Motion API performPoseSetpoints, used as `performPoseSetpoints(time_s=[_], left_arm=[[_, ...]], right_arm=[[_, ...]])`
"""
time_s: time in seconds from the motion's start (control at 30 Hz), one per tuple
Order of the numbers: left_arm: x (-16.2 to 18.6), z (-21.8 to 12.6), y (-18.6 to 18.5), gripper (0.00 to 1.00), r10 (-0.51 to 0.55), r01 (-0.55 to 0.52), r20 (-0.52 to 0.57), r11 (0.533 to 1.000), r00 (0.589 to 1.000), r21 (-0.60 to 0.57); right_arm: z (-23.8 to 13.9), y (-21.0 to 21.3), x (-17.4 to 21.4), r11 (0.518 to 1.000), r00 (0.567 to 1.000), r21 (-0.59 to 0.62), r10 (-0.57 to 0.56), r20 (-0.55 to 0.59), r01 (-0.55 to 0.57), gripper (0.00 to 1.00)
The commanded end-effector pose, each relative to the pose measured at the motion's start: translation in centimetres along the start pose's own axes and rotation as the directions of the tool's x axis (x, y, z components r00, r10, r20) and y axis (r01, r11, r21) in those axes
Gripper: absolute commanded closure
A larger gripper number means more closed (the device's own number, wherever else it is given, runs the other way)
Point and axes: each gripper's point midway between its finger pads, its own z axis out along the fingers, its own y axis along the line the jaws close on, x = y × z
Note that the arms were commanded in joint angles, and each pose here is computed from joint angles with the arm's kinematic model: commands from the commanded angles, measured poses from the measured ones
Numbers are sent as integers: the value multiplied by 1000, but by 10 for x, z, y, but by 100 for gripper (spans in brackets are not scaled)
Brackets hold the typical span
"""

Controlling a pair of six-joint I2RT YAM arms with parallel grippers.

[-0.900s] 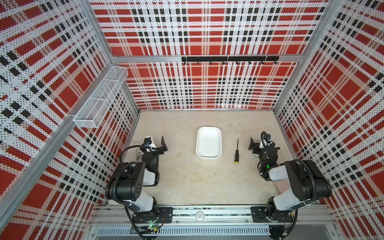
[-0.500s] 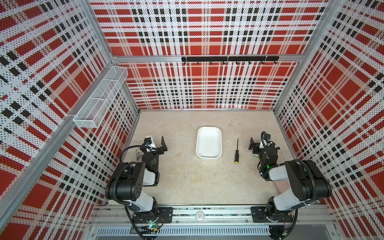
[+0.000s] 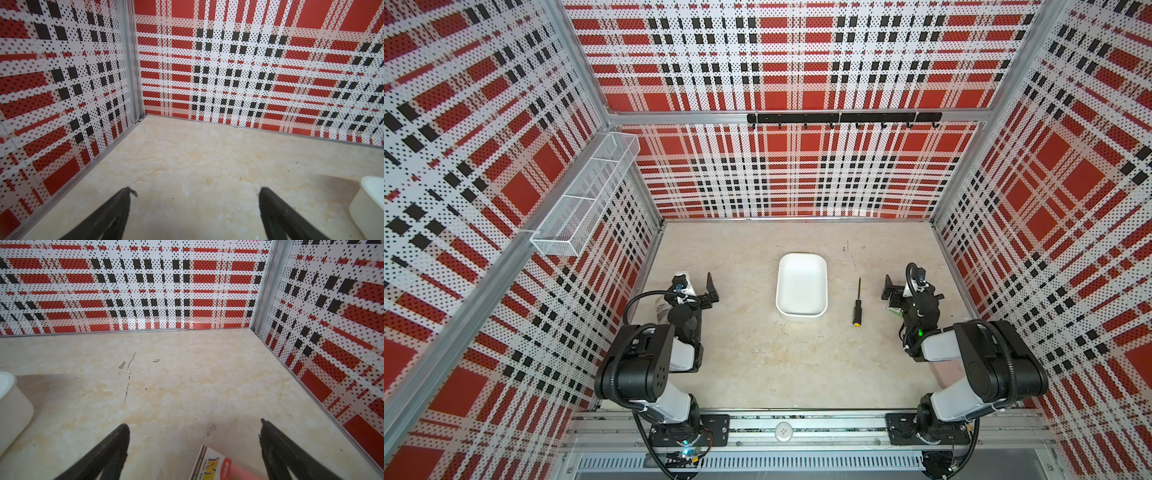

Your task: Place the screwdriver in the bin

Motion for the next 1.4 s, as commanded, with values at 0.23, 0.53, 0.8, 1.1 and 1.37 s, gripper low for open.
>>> performPoseSetpoints(time_s=[0.23, 0.53, 0.8, 1.1, 1.37], left_arm=[[-32, 10, -37, 2, 0, 11, -68, 986, 998, 164], [-42, 9, -118, 2, -103, 174, -186, 891, 977, 419], [11, 12, -164, 2, -125, 328, -412, 820, 903, 470], [40, 2, -180, 2, -84, 353, -480, 787, 873, 505], [44, -4, -183, 2, -63, 351, -486, 771, 872, 531]], right_arm=[[-18, 14, -64, 994, 993, -43, 97, -72, -100, 0], [-36, 81, -46, 951, 910, -176, 173, -377, -254, 0], [-43, 118, 13, 947, 828, -132, 182, -531, -292, 5], [-47, 129, 69, 964, 767, -29, 191, -612, -263, 8], [-46, 130, 92, 980, 754, 13, 161, -637, -198, 13]])
